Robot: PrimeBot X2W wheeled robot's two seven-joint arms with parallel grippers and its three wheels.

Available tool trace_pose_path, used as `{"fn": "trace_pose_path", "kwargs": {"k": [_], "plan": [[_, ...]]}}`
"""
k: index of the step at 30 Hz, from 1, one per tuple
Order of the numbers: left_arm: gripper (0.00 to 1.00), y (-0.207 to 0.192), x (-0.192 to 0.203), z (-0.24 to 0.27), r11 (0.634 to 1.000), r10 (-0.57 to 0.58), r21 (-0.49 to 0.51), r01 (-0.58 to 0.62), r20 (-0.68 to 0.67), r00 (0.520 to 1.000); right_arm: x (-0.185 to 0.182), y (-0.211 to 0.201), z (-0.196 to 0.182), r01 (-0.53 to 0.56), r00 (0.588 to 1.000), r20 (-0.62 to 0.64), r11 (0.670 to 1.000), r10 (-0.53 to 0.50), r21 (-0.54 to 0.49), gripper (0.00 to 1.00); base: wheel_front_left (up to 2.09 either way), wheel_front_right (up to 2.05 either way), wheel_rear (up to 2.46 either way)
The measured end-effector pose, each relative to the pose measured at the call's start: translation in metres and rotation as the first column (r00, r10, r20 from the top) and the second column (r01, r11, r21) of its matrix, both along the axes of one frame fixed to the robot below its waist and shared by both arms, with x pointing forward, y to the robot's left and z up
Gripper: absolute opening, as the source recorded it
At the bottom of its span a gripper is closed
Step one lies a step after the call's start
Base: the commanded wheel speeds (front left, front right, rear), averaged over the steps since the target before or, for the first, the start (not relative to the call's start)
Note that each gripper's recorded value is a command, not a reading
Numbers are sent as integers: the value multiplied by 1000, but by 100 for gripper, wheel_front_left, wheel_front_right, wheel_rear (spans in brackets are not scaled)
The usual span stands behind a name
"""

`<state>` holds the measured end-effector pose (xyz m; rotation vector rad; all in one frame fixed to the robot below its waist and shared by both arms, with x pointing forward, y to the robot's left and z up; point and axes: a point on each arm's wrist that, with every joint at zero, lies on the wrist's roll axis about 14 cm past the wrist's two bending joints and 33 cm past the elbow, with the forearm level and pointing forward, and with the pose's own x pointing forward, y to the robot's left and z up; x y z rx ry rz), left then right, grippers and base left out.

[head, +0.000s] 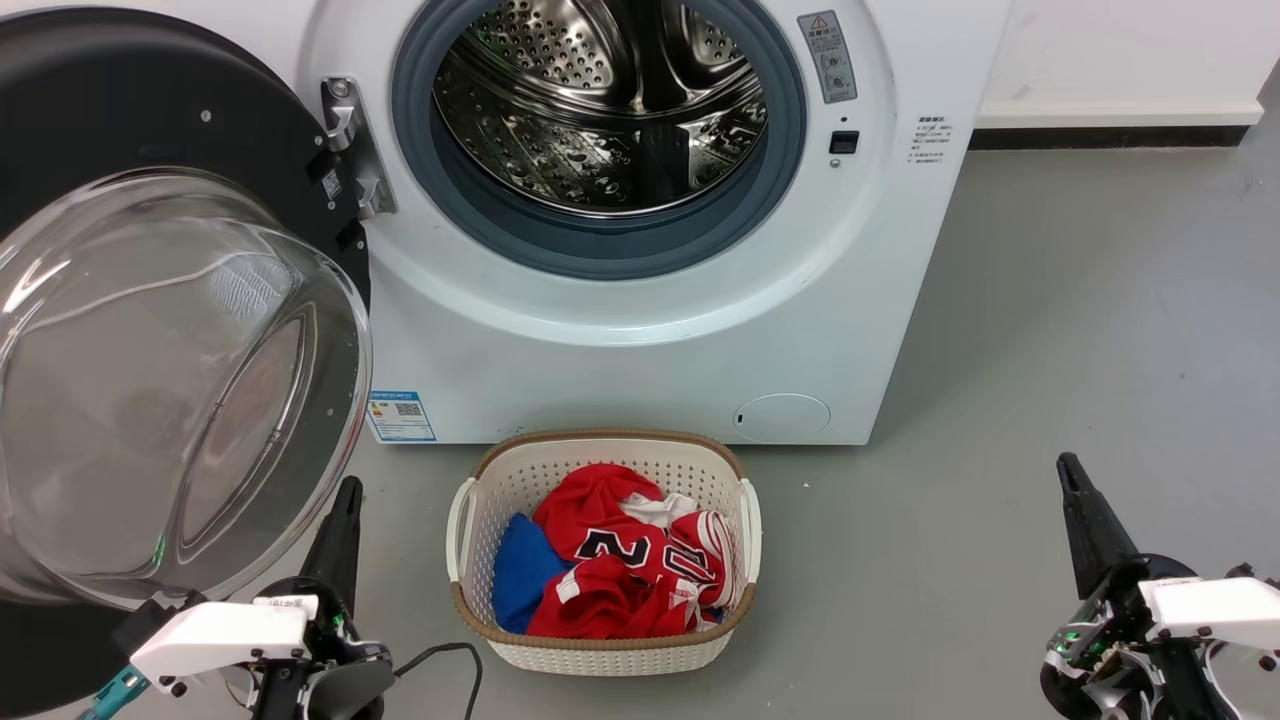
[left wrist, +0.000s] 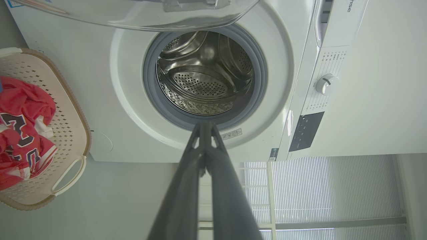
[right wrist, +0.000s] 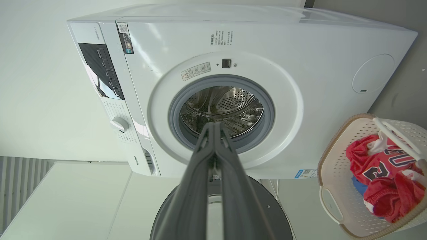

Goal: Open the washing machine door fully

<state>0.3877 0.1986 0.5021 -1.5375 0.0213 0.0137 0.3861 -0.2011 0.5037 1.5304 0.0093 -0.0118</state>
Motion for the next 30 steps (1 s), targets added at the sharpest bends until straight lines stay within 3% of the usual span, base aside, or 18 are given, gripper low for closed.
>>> {"fn": "trace_pose_path", "kwargs": {"k": [6, 30], "plan": [[0, 2, 0, 1, 999, 5, -35, -5, 10, 1000, 1, 0, 1, -1, 1000, 5, 999, 1, 40, 0, 0, 0, 0], [0, 2, 0, 2, 999, 6, -37, -6, 13, 1000, 1, 1, 1, -2, 1000, 4, 999, 1, 41, 0, 0, 0, 0]]}}
